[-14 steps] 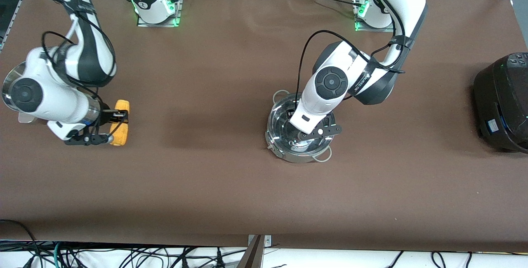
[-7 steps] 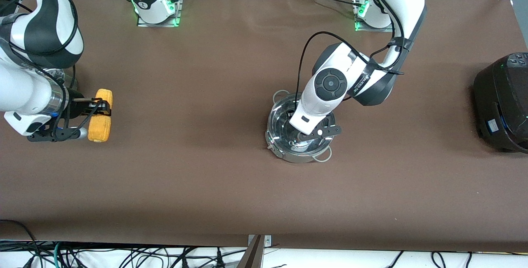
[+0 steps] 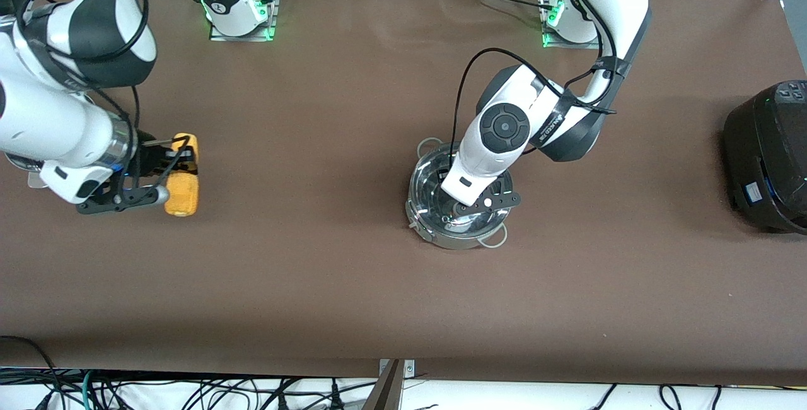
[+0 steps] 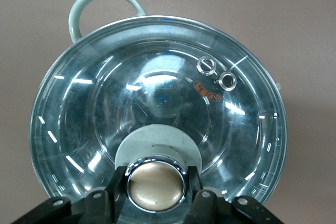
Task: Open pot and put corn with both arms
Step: 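Lift the glass lid off the pot with the left gripper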
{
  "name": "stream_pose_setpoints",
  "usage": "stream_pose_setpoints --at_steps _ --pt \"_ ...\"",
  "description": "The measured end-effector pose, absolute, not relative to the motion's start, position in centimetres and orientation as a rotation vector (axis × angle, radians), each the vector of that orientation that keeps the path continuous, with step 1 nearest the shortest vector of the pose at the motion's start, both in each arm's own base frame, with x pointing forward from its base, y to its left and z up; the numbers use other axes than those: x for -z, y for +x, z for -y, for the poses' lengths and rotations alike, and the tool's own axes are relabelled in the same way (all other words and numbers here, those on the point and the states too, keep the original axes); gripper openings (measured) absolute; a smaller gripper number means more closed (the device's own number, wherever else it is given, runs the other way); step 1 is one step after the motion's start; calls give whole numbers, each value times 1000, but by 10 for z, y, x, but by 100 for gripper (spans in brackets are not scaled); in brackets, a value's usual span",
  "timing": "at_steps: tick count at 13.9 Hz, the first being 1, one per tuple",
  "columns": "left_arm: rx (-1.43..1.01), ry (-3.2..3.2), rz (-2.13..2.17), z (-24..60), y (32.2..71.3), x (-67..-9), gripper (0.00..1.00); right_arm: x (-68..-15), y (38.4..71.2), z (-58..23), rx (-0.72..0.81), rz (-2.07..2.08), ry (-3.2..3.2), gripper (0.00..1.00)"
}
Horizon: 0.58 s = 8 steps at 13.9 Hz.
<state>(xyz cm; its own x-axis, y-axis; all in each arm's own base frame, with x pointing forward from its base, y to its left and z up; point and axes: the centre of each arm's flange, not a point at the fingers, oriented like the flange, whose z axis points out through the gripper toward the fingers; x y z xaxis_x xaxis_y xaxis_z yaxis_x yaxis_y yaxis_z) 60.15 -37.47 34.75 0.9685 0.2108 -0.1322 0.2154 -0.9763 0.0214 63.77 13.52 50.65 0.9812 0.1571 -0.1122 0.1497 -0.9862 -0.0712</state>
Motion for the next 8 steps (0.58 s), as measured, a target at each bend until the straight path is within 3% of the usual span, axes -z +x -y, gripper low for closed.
stream_pose_setpoints --at_steps 8 --pt "185 3095 -368 358 607 -385 51 -522 616 -240 -158 122 -3075 33"
